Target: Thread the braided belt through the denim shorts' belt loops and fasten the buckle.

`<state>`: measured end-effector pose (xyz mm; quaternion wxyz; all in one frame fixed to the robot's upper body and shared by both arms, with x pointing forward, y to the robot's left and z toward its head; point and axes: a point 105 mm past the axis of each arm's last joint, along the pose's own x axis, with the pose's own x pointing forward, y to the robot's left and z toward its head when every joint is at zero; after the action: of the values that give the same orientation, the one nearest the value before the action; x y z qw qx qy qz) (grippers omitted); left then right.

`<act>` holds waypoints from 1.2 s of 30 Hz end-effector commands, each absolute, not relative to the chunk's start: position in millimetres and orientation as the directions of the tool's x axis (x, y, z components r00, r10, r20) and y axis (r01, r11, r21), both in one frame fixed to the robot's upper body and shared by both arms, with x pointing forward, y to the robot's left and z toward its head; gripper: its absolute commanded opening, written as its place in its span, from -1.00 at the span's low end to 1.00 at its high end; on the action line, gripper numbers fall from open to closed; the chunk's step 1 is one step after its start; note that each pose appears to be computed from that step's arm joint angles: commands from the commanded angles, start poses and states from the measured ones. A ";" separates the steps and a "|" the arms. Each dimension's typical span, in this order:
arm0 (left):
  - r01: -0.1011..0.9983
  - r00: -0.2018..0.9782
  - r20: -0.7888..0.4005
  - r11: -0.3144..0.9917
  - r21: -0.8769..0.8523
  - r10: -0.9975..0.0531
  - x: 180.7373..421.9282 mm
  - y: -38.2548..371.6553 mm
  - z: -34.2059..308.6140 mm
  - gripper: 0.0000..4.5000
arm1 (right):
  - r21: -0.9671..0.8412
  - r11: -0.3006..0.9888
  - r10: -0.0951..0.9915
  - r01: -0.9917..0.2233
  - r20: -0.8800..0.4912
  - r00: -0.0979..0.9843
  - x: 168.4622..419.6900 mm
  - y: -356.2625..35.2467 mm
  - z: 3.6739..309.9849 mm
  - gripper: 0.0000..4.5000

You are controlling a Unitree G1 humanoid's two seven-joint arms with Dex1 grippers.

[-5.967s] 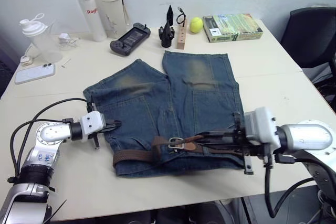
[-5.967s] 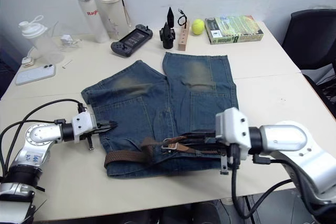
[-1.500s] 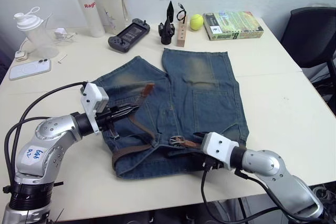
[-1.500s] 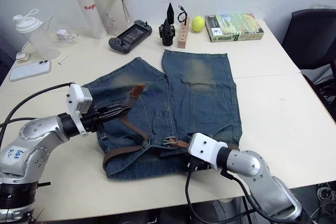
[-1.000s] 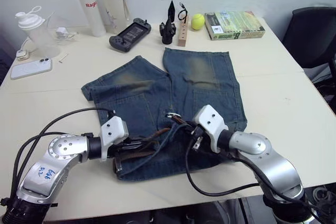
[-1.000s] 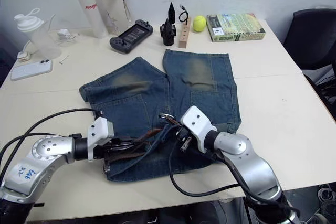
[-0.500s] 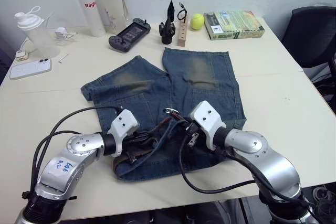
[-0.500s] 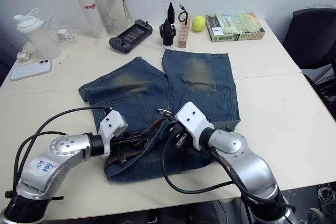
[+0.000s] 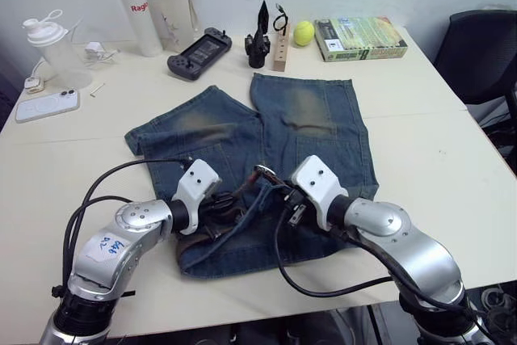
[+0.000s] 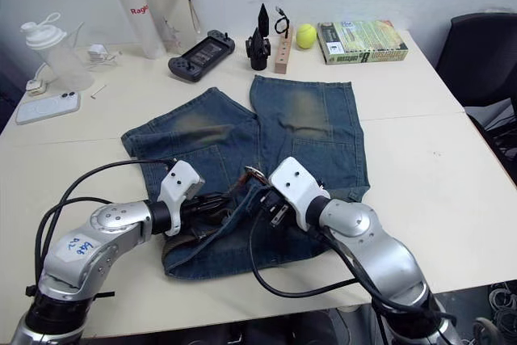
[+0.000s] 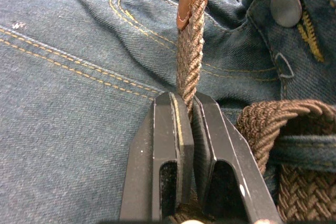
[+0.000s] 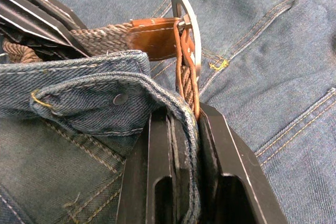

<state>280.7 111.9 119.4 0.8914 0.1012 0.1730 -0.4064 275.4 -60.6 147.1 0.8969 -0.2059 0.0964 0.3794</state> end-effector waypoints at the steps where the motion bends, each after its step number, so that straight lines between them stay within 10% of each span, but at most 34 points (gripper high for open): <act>1: 0.782 0.597 -0.358 0.620 0.059 -0.718 280.5 99.5 127.2 -1.00 | -0.335 0.602 0.672 -0.725 -0.277 0.686 268.9 -53.7 161.9 -1.00; 20: 0.853 0.520 -0.178 0.517 0.063 -0.836 284.3 64.5 137.7 -1.00 | -0.420 0.322 0.748 -0.849 -0.437 0.500 254.4 -48.0 146.5 -1.00; 30: 0.854 0.519 -0.161 0.517 0.053 -0.840 284.4 59.6 137.3 -1.00 | -0.345 0.442 0.762 -0.828 -0.343 0.550 252.5 -78.2 184.7 0.95; 36: 0.860 0.509 -0.162 0.508 0.050 -0.845 284.2 56.8 137.0 -1.00 | -0.363 0.376 0.805 -0.852 -0.327 0.495 248.8 -98.4 221.8 0.95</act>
<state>286.9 62.5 127.8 0.8715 0.0605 0.0800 -0.4801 254.2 -99.8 204.8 0.8372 -0.2411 0.0818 0.4840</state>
